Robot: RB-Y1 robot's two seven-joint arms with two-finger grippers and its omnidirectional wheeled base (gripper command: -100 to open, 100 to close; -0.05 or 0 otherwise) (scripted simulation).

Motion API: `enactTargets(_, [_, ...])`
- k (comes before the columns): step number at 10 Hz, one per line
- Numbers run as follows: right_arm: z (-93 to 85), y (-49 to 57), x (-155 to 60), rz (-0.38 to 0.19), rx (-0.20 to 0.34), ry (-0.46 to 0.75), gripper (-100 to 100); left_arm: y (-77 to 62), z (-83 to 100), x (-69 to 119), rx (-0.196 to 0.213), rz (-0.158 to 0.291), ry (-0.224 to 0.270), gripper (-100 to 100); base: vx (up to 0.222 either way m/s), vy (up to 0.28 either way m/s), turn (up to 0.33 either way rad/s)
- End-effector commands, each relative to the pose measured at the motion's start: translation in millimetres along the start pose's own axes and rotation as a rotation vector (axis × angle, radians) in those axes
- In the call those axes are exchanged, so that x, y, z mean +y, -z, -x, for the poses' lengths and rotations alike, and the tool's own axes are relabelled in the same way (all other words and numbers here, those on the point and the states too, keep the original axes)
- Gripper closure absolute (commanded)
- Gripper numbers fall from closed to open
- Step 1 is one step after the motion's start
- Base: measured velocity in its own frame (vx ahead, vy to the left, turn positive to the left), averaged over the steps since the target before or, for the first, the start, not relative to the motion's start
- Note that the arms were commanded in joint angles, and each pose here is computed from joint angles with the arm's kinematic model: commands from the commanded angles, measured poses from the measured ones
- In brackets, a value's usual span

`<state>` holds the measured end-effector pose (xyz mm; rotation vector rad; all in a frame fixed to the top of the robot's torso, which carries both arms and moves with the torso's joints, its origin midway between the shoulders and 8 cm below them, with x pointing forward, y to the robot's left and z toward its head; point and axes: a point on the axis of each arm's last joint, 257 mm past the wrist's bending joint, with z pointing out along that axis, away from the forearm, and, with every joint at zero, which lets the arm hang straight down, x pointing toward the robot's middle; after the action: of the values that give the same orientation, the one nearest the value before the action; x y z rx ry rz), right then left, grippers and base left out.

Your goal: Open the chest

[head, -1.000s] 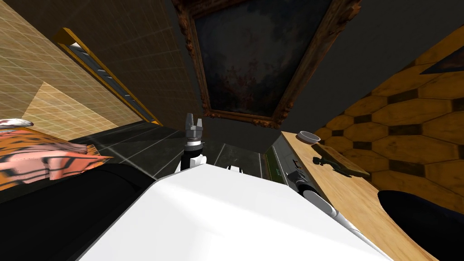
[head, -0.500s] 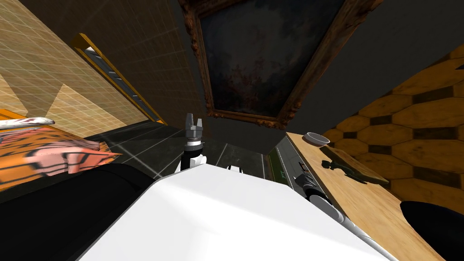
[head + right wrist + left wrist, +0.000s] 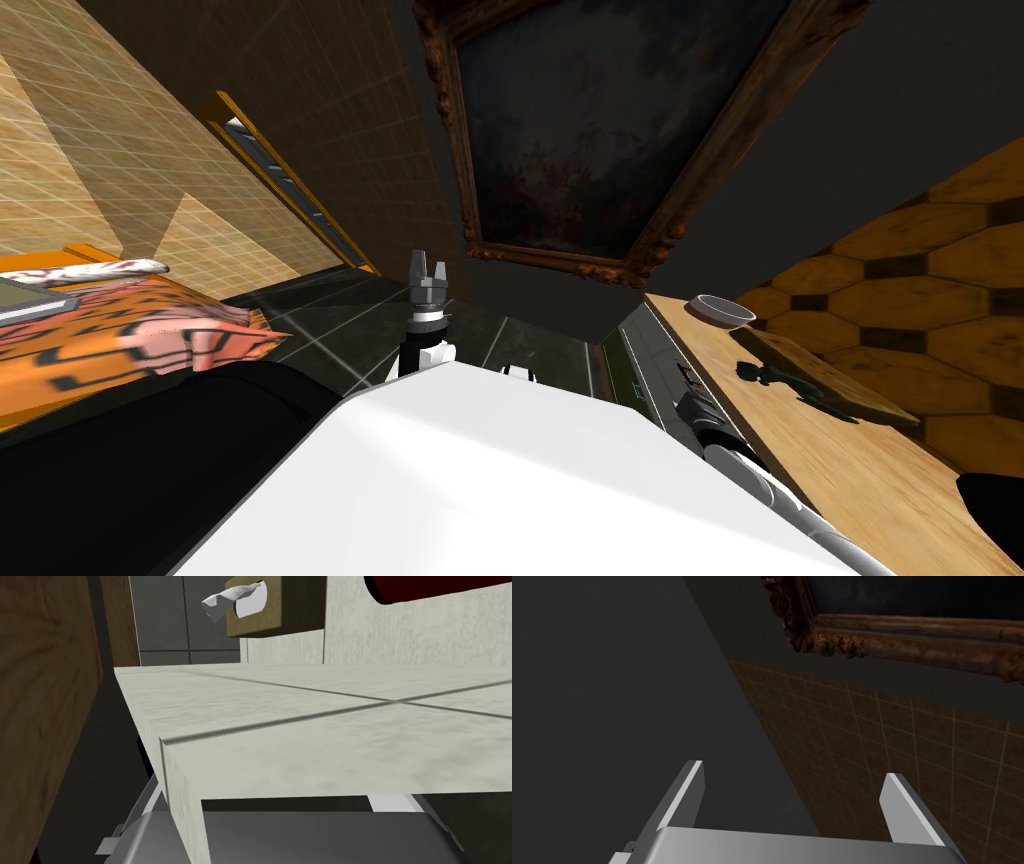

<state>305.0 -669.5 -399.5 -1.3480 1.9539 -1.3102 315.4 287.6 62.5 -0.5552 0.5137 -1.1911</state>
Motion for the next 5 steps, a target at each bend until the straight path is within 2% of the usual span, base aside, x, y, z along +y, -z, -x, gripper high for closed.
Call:
enactTargets(1, [-22.7, -1.3, -27.0, -0.049, 0.029, 0.091, -100, 0.0, 0.0, 0.0, 0.000, 0.000, 0.000, 0, -0.013, 0.046, 0.055])
enactTargets(2, [-22.7, -1.3, -27.0, -0.049, 0.029, 0.091, -100, 0.0, 0.0, 0.0, 0.000, 0.000, 0.000, 0, -0.013, 0.042, 0.025])
enactTargets(3, [-16.8, 1.7, -6.9, -0.010, 0.021, 0.087, -100, 0.0, 0.0, 0.0, 0.000, 0.000, 0.000, 0, -0.003, 0.010, 0.000])
enactTargets(5, [-2.7, 6.0, 21.3, 0.011, 0.021, 0.065, -100, 0.0, 0.0, 0.0, 0.000, 0.000, 0.000, 0, 0.049, -0.090, 0.031])
